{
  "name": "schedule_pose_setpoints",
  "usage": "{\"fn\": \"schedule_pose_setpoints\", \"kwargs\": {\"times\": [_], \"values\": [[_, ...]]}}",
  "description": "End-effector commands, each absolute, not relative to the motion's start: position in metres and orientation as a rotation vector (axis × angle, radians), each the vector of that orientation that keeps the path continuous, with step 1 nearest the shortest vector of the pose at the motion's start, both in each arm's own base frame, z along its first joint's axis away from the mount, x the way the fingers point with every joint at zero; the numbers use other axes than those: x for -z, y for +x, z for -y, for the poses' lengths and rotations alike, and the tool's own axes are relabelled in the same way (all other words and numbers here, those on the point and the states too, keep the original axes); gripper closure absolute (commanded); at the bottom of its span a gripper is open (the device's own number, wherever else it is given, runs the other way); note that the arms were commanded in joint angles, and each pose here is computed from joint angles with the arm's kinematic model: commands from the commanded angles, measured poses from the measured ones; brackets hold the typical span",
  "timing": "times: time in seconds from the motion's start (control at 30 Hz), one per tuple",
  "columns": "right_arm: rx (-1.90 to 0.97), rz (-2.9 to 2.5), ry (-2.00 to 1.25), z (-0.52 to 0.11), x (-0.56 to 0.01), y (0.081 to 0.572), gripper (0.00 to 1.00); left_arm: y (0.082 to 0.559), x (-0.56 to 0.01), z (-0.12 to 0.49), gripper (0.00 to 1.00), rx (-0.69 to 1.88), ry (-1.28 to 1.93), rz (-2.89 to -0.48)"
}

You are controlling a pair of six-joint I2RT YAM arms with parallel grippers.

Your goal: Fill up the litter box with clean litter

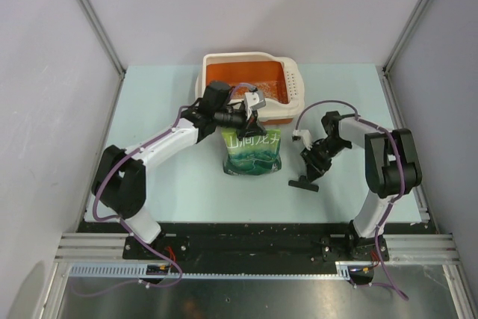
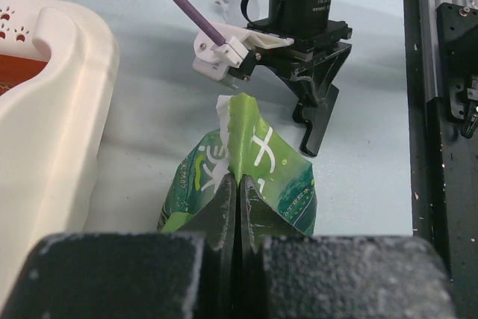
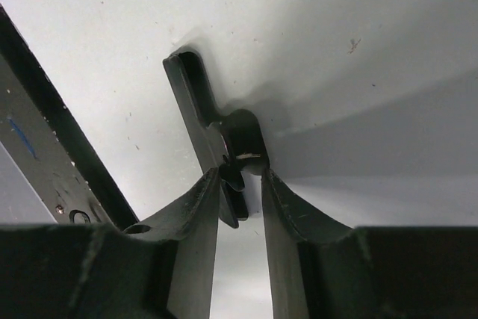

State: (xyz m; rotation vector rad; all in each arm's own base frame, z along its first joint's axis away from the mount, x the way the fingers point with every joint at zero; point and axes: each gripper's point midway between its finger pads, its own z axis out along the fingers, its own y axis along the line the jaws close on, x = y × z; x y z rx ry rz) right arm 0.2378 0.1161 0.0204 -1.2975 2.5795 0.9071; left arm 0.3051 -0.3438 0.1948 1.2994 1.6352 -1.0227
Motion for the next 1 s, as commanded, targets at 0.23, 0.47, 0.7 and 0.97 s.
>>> {"fn": "schedule_pose_setpoints", "kwargs": {"times": [0.23, 0.47, 0.7, 0.97], "values": [[-1.029, -2.537, -1.285, -0.128, -0.028, 0.247, 0.75, 0.305, -0.196, 0.356, 1.0, 1.049, 1.287, -1.643], [-1.092, -2.496, -1.286, -0.132, -0.038, 0.251, 0.71, 0.304, -0.194, 0.355, 1.0, 1.051, 1.287, -1.649], [-1.144, -2.492, -1.285, -0.132, -0.042, 0.251, 0.7, 0.304, -0.194, 0.355, 1.0, 1.052, 1.289, -1.648], [-1.201, -2.538, -1.31, -0.129, -0.035, 0.242, 0.71, 0.306, -0.192, 0.355, 1.0, 1.048, 1.288, -1.656]]}}
